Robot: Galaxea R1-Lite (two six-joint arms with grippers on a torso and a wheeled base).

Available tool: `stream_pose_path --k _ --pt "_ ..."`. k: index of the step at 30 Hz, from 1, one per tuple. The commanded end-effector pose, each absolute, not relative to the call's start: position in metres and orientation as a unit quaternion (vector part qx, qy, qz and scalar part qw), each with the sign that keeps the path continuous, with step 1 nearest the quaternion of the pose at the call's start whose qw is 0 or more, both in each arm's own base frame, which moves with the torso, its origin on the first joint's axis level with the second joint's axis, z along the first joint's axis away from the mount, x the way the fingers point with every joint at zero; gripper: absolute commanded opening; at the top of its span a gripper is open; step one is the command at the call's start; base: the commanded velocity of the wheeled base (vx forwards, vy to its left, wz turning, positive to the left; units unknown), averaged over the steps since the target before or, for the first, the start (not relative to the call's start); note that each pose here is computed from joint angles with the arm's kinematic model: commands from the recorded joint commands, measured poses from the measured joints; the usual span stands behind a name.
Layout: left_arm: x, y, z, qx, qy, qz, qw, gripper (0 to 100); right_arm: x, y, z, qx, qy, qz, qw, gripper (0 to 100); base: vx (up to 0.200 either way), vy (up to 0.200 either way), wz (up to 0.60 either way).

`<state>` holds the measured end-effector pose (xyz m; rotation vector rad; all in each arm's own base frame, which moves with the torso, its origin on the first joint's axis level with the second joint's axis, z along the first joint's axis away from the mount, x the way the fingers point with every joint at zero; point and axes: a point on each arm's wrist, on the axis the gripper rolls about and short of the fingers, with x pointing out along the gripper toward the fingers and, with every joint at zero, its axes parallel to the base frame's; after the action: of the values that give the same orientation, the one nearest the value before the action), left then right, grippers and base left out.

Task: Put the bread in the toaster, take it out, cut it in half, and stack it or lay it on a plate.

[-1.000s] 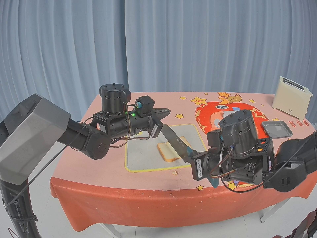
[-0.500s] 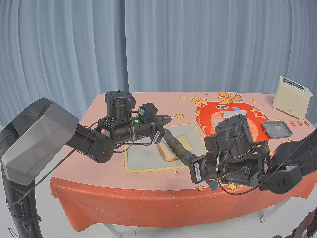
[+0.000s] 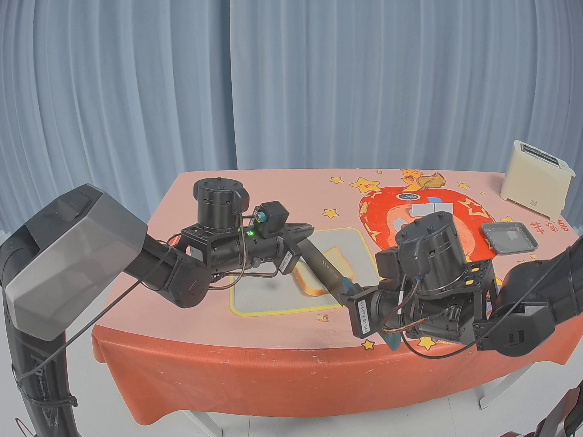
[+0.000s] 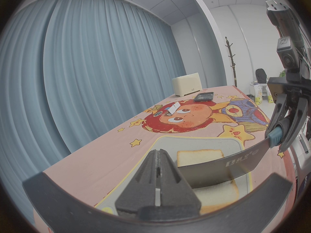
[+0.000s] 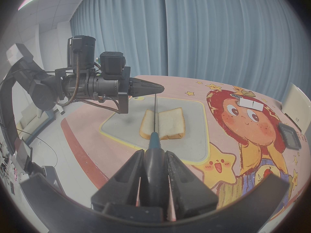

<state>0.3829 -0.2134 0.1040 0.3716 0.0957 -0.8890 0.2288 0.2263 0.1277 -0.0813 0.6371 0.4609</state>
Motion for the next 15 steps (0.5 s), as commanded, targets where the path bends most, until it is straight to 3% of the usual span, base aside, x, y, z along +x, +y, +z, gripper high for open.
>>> stream_pose_path --k 1,15 --pt "0.3819 -0.2132 0.1006 0.179 0.053 -0.429 0.884 0 0.2283 0.2265 0.1261 -0.042 0.312 0.225 0.922 0 0.0 0.0 0.0" --pt "0.3855 -0.2128 0.0967 0.179 0.055 -0.427 0.885 0 0.2293 0.2254 0.1252 -0.04 0.314 0.222 0.922 0 0.0 0.0 0.0"
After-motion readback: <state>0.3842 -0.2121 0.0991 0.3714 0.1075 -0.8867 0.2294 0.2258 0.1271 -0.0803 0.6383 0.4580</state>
